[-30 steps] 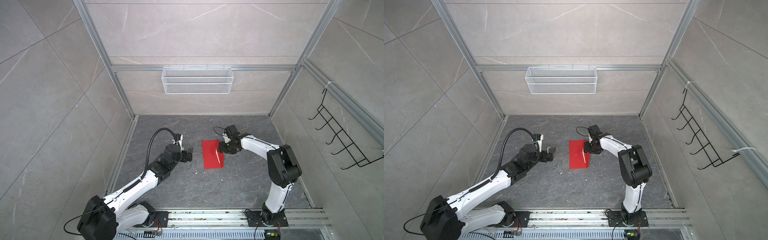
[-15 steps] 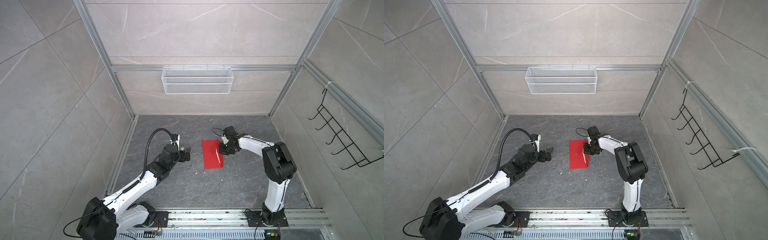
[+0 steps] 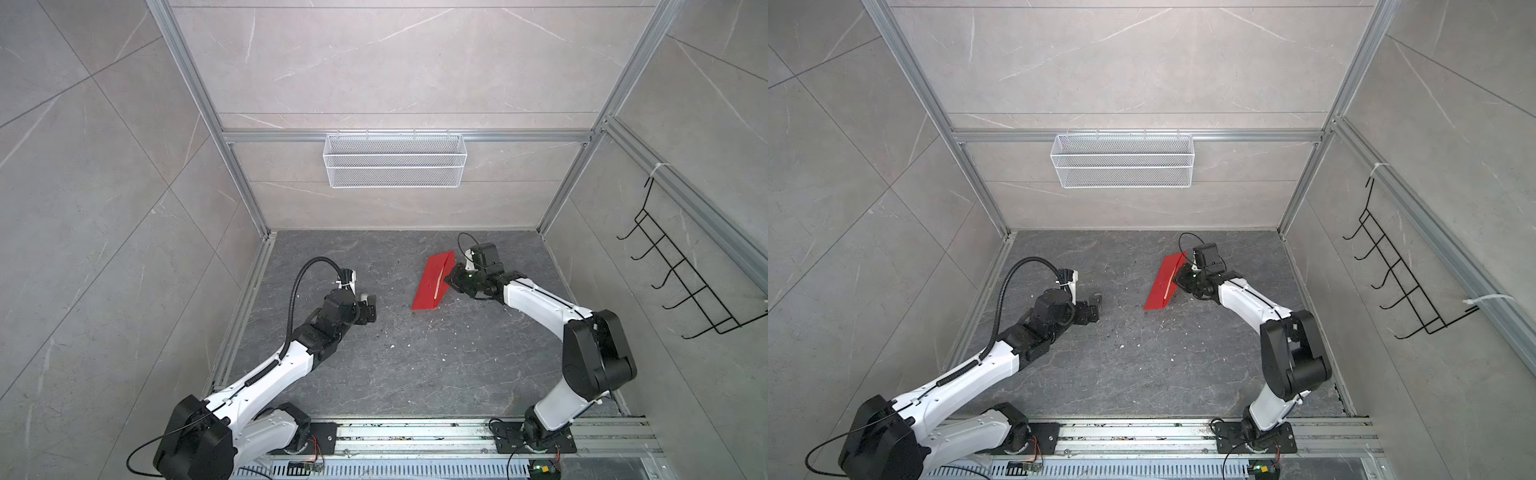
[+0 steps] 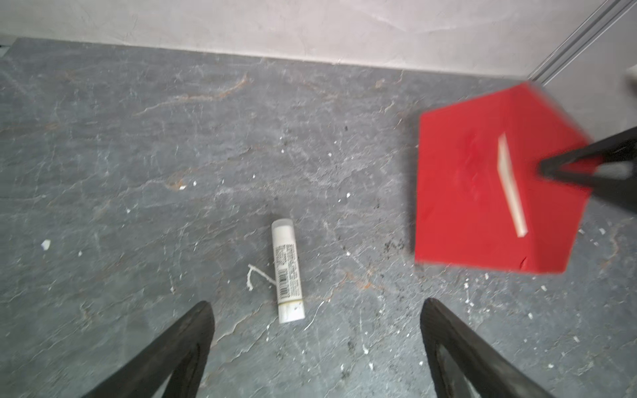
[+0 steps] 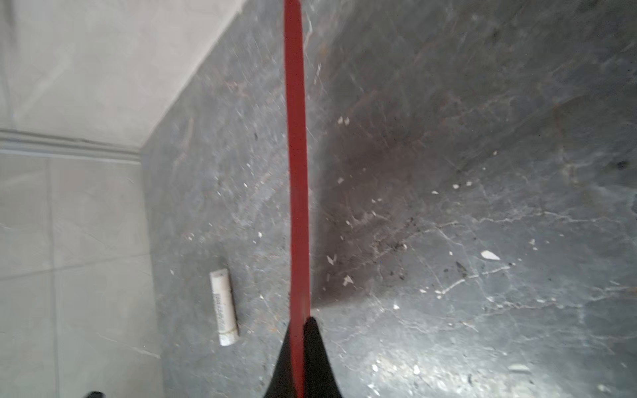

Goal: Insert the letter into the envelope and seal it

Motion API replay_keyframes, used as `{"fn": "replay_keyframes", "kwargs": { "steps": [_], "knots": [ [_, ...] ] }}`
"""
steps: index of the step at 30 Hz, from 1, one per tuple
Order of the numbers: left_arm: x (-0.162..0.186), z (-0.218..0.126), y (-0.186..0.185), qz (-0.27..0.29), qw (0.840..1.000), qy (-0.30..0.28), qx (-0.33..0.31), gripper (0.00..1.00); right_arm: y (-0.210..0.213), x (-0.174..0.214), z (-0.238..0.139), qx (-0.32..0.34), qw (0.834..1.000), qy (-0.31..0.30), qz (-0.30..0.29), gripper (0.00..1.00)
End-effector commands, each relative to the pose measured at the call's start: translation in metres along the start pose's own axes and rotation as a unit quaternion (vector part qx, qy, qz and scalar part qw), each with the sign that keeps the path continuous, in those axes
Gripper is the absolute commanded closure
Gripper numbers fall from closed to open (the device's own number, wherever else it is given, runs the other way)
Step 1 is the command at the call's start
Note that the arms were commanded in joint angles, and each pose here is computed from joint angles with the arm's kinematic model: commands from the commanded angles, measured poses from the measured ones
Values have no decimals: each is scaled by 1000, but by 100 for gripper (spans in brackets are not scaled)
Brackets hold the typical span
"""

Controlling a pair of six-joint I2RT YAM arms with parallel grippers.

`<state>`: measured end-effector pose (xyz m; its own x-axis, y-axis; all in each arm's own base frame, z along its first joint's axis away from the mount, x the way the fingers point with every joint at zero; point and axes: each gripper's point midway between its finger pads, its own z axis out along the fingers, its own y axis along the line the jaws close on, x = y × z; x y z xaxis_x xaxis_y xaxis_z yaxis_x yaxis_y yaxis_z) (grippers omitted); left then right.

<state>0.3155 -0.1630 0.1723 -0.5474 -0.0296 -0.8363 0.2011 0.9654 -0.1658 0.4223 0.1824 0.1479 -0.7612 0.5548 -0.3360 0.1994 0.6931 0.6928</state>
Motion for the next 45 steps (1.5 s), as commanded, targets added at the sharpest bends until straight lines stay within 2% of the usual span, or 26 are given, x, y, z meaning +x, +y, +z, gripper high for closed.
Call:
{"fn": "replay_keyframes", "kwargs": {
  "steps": [1,6,12,15,22,26,27,32,34,38,41,45],
  "knots": [
    [-15,-9,3,-4,1000,-11,-9,5,5,-25,-12,-32,988,-86,127,100],
    [-11,-8,0,-7,1000,-3,5,5,-1,-41,-18,-36,957,-161,238,100],
    [-8,-7,-3,-15,1000,7,24,5,-21,-23,-15,-3,906,-244,345,100],
    [-6,-6,-4,-19,999,14,34,5,-24,-10,-12,11,886,-277,371,100],
    [-4,-6,-6,-22,998,24,50,5,-40,32,11,48,851,-293,433,100],
    [-4,-7,-8,-21,998,26,57,5,-50,48,20,56,837,-295,457,100],
    [-4,-7,-8,-20,998,27,58,5,-51,53,24,58,838,-289,459,97],
    [-5,-6,-11,-18,997,29,65,5,-45,73,37,49,854,-249,454,53],
    [-9,-8,-15,-12,997,27,73,5,-40,76,35,45,873,-231,427,35],
    [-17,-13,-26,11,994,15,104,5,-33,74,14,44,914,-219,338,12],
    [-25,-17,-35,33,992,4,125,5,-29,65,-11,54,941,-225,245,2],
    [-32,-17,-48,68,986,5,153,5,-20,46,-42,87,964,-235,90,1]
  ]
}}
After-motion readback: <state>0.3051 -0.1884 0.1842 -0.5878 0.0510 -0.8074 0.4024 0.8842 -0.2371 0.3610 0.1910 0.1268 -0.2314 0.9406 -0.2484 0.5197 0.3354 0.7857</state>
